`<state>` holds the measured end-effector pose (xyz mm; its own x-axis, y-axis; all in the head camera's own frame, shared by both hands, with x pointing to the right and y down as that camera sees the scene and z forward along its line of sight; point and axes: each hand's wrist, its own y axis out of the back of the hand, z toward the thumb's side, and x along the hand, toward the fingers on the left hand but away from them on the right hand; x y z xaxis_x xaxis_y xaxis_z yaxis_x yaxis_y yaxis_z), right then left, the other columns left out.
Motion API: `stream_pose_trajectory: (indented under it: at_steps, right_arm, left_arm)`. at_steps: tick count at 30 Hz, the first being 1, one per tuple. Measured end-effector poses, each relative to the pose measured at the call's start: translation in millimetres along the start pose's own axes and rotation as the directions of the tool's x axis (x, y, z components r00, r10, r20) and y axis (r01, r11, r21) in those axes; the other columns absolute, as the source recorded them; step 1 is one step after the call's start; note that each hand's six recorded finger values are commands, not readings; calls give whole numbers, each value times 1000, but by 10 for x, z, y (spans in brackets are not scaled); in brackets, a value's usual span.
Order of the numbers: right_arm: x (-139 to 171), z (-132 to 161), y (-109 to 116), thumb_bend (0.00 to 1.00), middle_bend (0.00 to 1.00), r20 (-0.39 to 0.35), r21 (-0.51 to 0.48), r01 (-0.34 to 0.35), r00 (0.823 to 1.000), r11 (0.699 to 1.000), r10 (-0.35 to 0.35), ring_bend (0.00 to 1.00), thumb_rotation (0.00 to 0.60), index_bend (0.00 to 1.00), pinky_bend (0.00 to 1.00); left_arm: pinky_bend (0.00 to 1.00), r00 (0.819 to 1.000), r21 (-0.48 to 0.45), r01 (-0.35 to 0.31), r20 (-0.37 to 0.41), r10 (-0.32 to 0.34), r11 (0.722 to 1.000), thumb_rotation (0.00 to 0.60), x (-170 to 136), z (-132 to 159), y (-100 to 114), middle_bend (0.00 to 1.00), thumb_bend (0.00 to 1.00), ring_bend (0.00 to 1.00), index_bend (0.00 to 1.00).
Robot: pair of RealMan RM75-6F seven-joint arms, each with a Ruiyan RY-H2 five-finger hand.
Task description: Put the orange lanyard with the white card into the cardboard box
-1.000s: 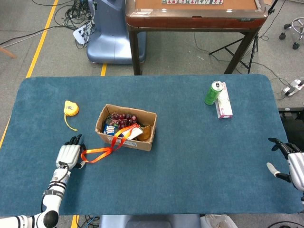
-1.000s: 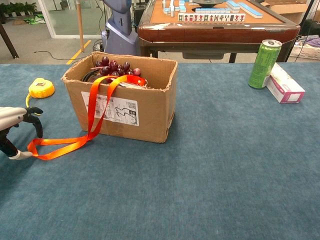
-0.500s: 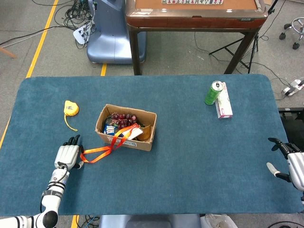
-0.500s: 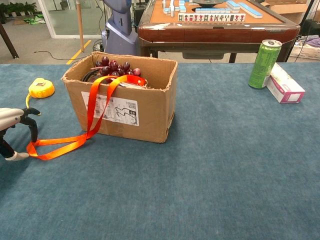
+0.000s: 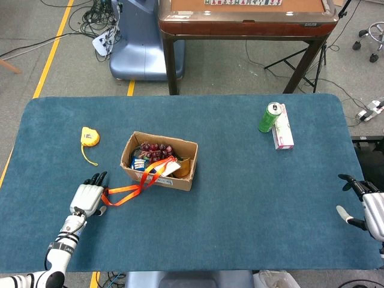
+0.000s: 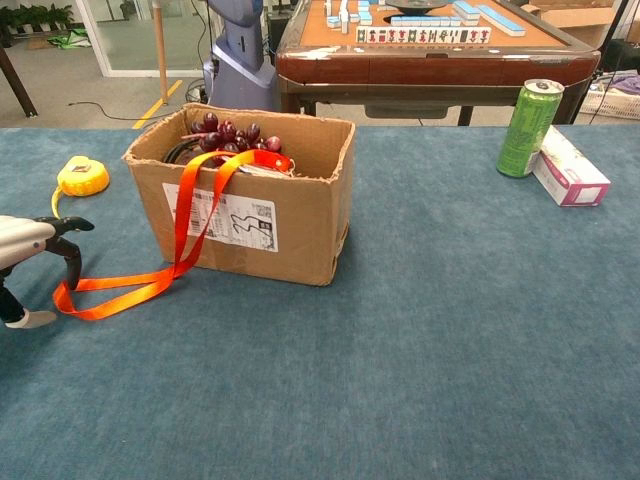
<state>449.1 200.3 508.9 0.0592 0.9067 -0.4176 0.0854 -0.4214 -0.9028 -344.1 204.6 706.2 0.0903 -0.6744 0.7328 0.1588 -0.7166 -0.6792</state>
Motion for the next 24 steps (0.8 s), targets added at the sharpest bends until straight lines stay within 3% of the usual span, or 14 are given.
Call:
stream_pose_trajectory:
  at_steps: [24]
  right_arm:
    - [-4, 3, -9, 243, 424, -2, 3, -3, 1000, 1000, 3, 348, 600, 237, 663]
  left_arm:
    - [182, 1000, 80, -3, -30, 5, 997, 600, 31, -92, -66, 0, 226, 5, 480]
